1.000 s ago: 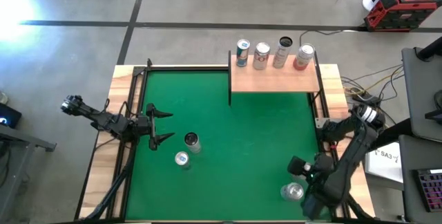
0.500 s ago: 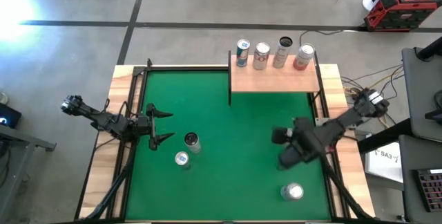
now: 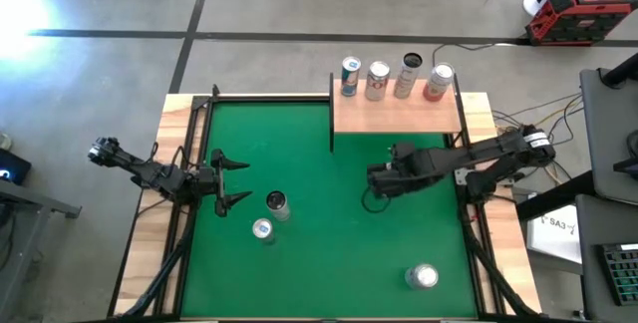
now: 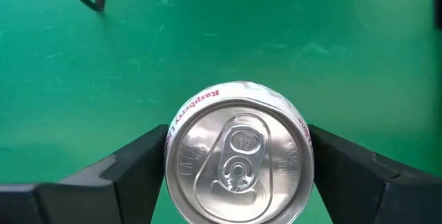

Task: Place canned beverage on shelf
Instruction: Put the pink-white soda can on the shelf aligned with the other pink-white soda can

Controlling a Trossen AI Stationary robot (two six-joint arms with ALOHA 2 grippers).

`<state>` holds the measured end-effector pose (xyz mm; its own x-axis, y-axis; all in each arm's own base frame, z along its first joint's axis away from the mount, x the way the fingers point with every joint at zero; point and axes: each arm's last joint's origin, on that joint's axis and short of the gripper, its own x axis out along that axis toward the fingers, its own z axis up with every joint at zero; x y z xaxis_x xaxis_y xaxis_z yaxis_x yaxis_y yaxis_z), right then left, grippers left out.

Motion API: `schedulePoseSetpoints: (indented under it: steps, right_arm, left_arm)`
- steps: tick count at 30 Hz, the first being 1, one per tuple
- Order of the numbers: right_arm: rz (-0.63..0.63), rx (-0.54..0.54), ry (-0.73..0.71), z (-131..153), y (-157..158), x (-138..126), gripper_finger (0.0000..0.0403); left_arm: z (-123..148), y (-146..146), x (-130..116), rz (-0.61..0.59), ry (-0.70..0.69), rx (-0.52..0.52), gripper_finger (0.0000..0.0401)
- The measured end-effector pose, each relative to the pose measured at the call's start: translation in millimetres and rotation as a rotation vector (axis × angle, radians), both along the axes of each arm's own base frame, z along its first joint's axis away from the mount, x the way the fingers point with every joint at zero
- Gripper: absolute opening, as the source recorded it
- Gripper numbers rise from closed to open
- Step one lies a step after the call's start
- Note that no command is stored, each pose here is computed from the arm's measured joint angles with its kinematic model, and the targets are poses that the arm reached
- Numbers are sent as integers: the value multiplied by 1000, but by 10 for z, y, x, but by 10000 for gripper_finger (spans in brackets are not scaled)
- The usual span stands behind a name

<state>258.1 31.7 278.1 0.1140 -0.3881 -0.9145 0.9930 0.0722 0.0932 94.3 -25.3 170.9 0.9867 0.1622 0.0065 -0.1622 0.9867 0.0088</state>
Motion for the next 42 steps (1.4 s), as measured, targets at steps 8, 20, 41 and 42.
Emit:
schedulePoseSetpoints:
  steps: [8, 20, 41, 42]
  right_arm:
    - [82, -16, 33, -161, -233, 234, 300]
    - [101, 15, 26, -411, -349, 493, 301]
    - [105, 6, 23, -533, -365, 601, 328]
    - [104, 5, 23, -533, -365, 601, 329]
  left_arm:
    - [0, 0, 0, 0, 0, 0, 361]
    - [0, 0, 0, 0, 0, 0, 361]
    - [-1, 0, 0, 0, 1, 0, 361]
    - [-1, 0, 0, 0, 1, 0, 361]
